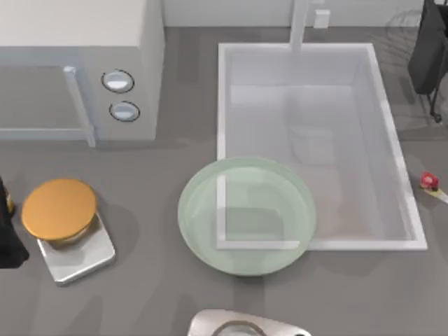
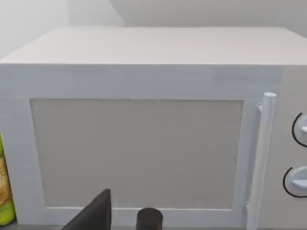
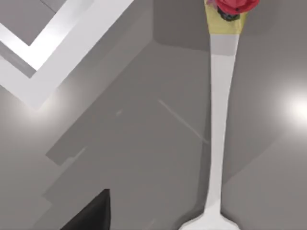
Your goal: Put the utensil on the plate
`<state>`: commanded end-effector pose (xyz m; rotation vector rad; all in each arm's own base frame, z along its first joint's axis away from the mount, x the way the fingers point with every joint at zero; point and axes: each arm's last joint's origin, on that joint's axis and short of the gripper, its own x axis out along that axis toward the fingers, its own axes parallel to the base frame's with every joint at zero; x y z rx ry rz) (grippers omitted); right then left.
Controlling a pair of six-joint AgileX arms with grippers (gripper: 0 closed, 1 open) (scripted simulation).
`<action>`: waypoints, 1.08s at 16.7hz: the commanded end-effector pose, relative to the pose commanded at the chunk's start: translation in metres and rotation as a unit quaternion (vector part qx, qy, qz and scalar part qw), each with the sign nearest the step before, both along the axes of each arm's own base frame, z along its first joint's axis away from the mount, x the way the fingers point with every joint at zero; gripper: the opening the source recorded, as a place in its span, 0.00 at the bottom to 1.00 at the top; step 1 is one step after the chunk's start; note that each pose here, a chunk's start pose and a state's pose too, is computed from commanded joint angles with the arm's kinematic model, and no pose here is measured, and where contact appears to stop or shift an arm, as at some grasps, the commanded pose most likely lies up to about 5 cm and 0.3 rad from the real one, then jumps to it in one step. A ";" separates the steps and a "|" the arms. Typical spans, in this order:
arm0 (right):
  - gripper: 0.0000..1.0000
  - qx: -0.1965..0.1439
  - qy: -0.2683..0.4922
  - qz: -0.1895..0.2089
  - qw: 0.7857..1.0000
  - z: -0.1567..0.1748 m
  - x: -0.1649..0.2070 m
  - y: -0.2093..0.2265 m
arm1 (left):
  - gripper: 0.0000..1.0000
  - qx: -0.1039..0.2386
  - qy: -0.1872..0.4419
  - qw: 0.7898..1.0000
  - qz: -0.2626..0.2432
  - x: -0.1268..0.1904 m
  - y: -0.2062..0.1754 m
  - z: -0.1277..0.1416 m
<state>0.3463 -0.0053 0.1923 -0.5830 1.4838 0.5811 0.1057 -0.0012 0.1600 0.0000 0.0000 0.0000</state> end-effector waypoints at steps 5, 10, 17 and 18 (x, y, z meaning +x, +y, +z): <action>1.00 0.000 0.000 -0.002 1.000 -0.044 0.004 -0.001 | 1.00 0.000 0.000 1.000 0.000 0.000 0.000 0.000; 1.00 0.000 0.000 -0.002 1.000 -0.096 0.002 -0.002 | 1.00 0.000 0.000 1.000 0.000 0.000 0.000 0.000; 0.85 0.000 0.001 -0.002 1.000 -0.099 0.001 -0.002 | 1.00 0.000 0.000 1.000 0.000 0.000 0.000 0.000; 0.77 0.000 0.001 -0.002 1.000 -0.099 0.001 -0.002 | 1.00 0.000 0.000 1.000 0.000 0.000 0.000 0.000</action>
